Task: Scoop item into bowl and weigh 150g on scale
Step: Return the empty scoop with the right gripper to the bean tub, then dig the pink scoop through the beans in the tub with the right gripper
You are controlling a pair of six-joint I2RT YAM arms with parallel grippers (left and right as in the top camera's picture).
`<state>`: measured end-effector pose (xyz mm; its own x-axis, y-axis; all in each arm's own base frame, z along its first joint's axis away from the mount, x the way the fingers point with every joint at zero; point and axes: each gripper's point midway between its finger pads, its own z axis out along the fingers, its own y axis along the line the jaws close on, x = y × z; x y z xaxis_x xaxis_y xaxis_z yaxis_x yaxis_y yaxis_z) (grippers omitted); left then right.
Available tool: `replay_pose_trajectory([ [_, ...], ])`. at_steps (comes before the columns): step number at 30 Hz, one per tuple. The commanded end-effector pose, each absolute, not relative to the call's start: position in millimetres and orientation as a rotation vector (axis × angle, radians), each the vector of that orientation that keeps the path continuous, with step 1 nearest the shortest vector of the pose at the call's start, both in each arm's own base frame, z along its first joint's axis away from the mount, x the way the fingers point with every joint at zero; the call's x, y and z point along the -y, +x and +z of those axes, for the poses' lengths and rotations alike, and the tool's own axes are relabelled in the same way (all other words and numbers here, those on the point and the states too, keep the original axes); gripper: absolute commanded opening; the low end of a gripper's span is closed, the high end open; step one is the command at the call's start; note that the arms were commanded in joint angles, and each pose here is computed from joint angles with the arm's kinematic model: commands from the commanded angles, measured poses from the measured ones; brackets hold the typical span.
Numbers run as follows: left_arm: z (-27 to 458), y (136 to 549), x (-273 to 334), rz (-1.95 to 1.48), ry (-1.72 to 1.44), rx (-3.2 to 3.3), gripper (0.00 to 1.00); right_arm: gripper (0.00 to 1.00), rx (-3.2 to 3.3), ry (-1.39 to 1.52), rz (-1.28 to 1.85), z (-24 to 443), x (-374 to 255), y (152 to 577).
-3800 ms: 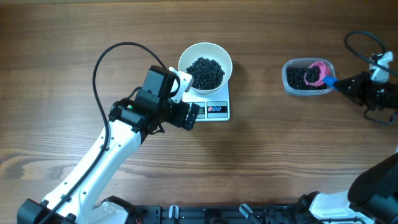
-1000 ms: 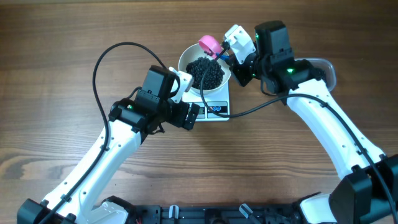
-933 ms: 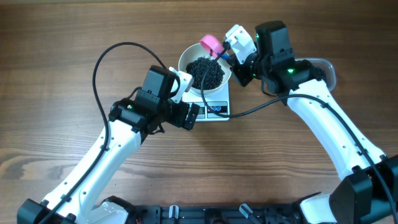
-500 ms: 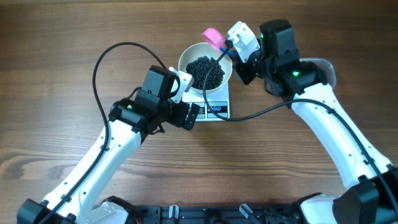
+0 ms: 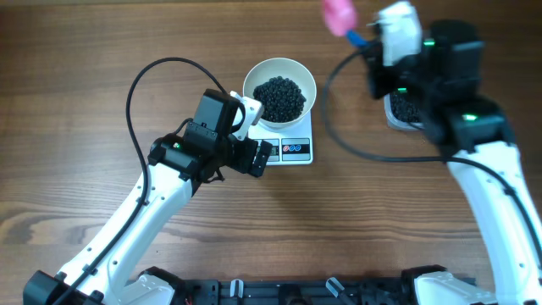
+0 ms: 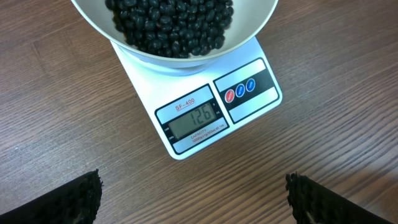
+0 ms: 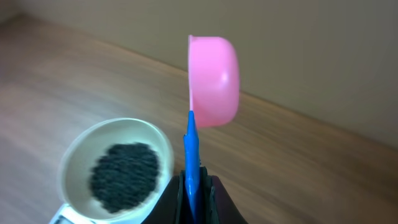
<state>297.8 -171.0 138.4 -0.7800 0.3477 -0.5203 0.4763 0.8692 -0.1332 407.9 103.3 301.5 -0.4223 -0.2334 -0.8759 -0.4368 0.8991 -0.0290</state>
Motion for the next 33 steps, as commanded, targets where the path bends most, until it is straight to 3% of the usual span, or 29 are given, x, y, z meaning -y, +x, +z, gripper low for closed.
replay_pose_trajectory([
  [1, 147.8, 300.9, 173.2, -0.37, 0.606, -2.518, 1.0, 0.04, -2.066, -0.327, 0.19, 308.6, -48.6, 399.7],
  [10, 147.8, 301.0, 173.1, -0.37, 0.606, -2.518, 1.0, 0.04, -2.447, -0.007, -0.048, 241.9, 59.9, 344.9],
  [33, 147.8, 301.0, 173.1, -0.37, 0.606, -2.518, 1.0, 0.04, -2.827, -0.003, -0.07, 121.6, 80.4, 357.3],
])
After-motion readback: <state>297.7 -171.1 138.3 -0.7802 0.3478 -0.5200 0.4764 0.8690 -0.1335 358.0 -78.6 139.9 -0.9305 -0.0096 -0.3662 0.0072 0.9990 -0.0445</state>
